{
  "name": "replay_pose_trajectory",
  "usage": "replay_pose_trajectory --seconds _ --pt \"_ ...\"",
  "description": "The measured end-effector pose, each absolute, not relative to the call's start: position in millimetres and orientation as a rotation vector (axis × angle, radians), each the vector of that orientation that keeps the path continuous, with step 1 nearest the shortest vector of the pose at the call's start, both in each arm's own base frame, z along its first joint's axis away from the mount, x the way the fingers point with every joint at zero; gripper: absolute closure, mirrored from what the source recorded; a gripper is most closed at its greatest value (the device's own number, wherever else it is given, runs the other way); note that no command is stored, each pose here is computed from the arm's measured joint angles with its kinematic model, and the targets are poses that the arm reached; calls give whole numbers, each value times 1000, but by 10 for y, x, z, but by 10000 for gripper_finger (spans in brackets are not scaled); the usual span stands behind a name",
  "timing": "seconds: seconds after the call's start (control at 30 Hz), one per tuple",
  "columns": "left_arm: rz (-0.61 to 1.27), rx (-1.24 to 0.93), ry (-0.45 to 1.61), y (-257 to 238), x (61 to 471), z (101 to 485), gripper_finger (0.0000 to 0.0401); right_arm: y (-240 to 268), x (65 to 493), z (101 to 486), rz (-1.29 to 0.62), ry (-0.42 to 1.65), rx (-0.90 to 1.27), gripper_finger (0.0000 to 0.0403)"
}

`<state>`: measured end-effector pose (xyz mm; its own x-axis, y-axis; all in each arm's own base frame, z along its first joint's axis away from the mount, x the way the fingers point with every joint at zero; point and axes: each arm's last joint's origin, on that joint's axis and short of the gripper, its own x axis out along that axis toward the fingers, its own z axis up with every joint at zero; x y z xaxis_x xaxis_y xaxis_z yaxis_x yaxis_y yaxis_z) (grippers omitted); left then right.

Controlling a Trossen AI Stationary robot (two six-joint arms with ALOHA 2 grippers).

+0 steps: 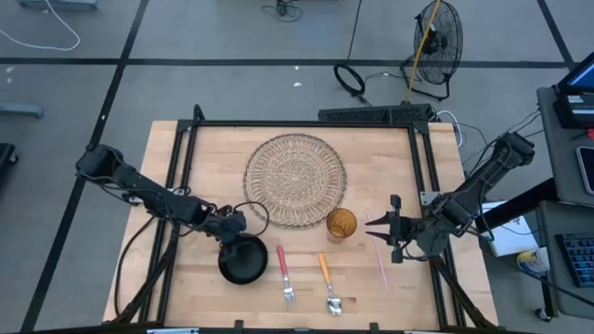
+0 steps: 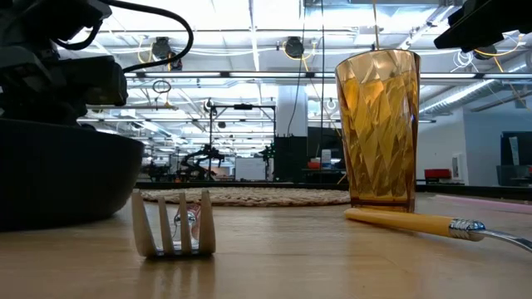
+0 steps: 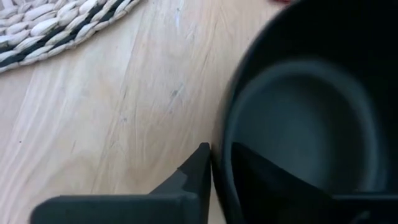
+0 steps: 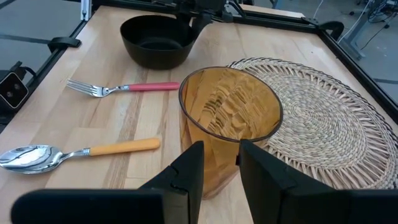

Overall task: Pick & Place Utensil
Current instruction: Put the black bowl on the woven mat

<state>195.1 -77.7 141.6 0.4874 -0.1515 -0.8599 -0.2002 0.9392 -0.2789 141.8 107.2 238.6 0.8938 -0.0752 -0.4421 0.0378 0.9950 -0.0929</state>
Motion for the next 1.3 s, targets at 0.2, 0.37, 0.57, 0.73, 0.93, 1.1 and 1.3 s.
replay_pose_trajectory --seconds 0.2,0.37,0.57,0.73,0.93,1.1,1.3 --pt "29 -367 1065 -778 1954 1417 384 1072 1418 2386 -59 461 -83 314" --pt "27 -370 1061 -780 1958 1420 389 1072 1417 2386 -58 462 -83 314" --pt "30 -378 1058 -781 1960 1422 356 1072 1417 2386 -58 462 -83 314" --pt "23 -378 1061 -782 1959 1422 368 1072 1417 2386 -58 462 -83 314" --pt "15 -379 1065 -785 1958 1421 392 1073 1417 2386 -56 463 -82 314" --pt "15 -380 1064 -785 1958 1422 377 1073 1417 2386 -56 463 -82 314" --pt "16 -382 1064 -784 1958 1422 358 1073 1417 2386 -56 463 -82 314"
